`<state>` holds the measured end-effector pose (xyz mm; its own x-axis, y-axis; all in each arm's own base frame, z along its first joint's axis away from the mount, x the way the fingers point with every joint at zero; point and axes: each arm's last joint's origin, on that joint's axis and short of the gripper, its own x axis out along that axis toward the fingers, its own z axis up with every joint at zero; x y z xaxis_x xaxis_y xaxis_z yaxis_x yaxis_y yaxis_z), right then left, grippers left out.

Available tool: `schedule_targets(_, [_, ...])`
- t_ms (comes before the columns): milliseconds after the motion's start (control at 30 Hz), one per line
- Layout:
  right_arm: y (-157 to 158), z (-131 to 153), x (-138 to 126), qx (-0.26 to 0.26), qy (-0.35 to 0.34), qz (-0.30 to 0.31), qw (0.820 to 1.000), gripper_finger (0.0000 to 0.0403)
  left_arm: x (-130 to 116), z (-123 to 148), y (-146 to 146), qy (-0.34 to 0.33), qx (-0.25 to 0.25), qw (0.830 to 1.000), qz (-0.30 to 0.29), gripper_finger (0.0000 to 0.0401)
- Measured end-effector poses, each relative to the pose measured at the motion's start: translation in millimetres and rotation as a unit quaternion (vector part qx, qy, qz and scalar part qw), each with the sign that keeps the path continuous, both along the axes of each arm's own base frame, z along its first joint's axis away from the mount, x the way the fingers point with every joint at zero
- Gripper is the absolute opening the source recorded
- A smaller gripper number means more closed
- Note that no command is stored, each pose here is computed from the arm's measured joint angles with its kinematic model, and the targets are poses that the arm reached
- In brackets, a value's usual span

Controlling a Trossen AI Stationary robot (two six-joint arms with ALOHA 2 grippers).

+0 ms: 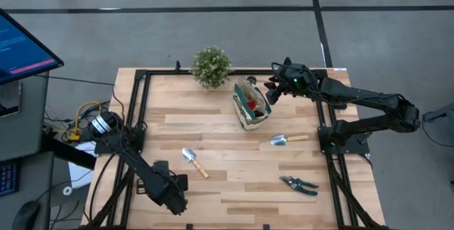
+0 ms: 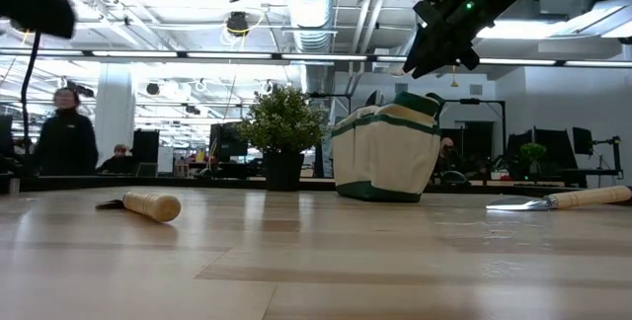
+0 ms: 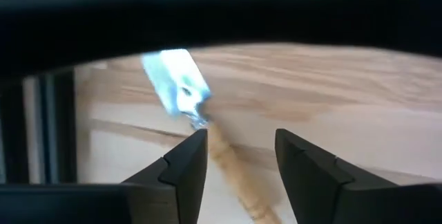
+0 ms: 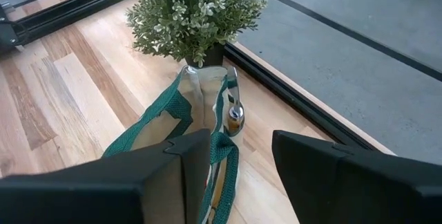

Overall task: Pick & Place Garden tools in Gardening bag
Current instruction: Put the brown trowel into the white gardening bag

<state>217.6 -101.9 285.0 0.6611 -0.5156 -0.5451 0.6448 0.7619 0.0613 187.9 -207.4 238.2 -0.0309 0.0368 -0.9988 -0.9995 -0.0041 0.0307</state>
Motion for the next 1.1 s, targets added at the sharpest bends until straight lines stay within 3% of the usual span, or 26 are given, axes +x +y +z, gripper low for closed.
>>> schedule_targets(167, [0, 0, 0, 0.001, 0.002, -0.001, 1.0, 0.0143, -11, -8, -7, 0.031, -0.019, 0.999, 0.0, 0.0168])
schedule_targets(433, [0, -1, 0, 0.019, -0.009, -0.014, 1.0, 0.0133, -8, -24, -8, -0.015, -0.02, 1.0, -0.004, 0.017])
schedule_targets(733, [0, -1, 0, 0.019, -0.009, -0.014, 1.0, 0.0134, -13, -41, -12, -0.009, -0.053, 0.999, -0.009, 0.0163])
schedule_targets(1100, [0, -1, 0, 0.019, -0.009, -0.014, 1.0, 0.0128, -2, -62, -27, -0.027, -0.066, 0.997, -0.013, 0.0151])
